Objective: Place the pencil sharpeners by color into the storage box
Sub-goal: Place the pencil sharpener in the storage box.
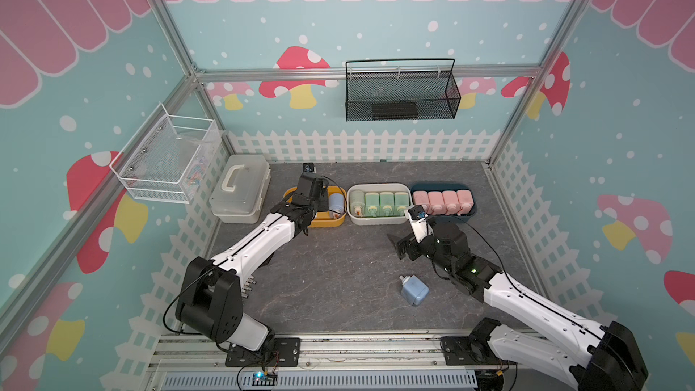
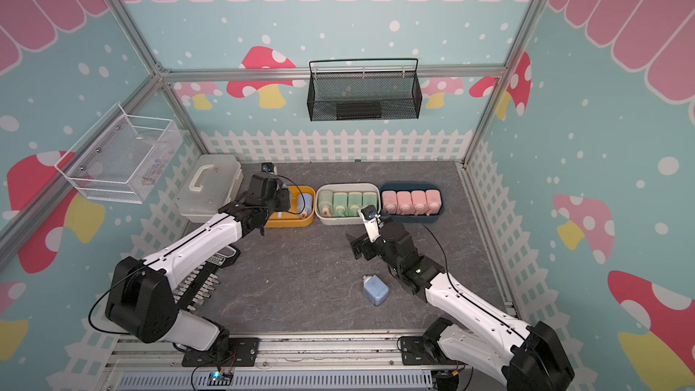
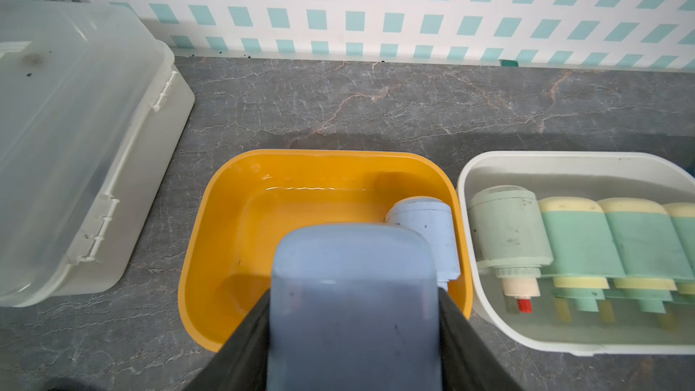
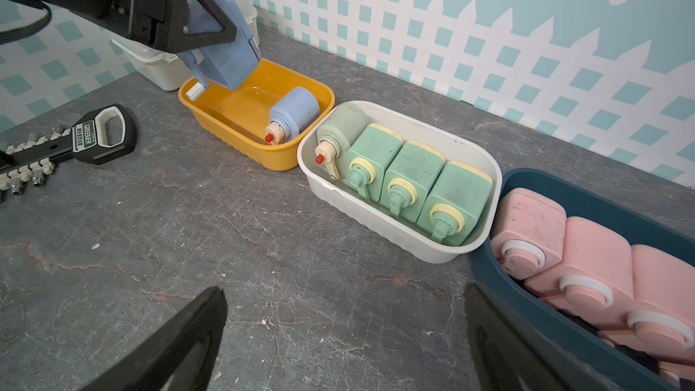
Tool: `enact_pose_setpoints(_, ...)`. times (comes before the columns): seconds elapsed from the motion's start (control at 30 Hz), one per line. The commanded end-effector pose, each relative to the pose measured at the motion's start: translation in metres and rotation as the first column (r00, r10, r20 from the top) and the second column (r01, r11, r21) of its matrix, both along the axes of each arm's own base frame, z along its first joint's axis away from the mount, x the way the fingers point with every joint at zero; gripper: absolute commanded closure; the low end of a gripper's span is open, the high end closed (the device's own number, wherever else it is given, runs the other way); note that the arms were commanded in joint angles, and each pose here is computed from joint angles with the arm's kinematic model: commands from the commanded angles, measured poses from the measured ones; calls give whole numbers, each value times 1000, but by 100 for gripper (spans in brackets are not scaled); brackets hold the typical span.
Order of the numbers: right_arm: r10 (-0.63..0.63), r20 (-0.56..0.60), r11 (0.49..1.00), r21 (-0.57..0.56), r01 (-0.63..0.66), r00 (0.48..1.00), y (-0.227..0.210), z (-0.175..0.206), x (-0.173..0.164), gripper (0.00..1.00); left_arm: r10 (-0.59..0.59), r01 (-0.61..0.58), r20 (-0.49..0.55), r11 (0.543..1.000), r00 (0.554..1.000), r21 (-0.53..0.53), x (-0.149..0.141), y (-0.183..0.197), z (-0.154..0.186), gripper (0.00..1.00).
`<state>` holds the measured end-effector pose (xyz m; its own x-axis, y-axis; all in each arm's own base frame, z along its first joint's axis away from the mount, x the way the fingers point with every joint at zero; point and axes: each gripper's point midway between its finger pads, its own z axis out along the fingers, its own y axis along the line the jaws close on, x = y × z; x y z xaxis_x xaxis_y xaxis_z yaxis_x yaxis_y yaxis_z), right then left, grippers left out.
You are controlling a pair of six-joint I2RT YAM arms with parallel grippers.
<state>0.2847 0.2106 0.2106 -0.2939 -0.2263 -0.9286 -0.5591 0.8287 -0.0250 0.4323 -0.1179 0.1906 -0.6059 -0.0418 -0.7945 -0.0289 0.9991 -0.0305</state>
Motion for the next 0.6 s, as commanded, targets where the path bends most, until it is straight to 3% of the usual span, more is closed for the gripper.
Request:
enact_pose_setpoints(0.0, -27, 5, 1000, 11, 27, 1000, -5, 7, 0, 1, -21, 22, 10, 998, 1000, -63, 17, -2, 6, 100)
enact_pose_setpoints(0.47, -54, -7, 999, 10, 54, 999, -13, 9, -4, 1, -26, 17, -54, 985, 998, -171, 52, -6, -38, 100)
enact_pose_setpoints(0.57, -58, -8, 998, 9, 58, 998, -14, 9, -4, 1, -16, 4, -62, 984, 998, -178, 53, -5, -45, 95)
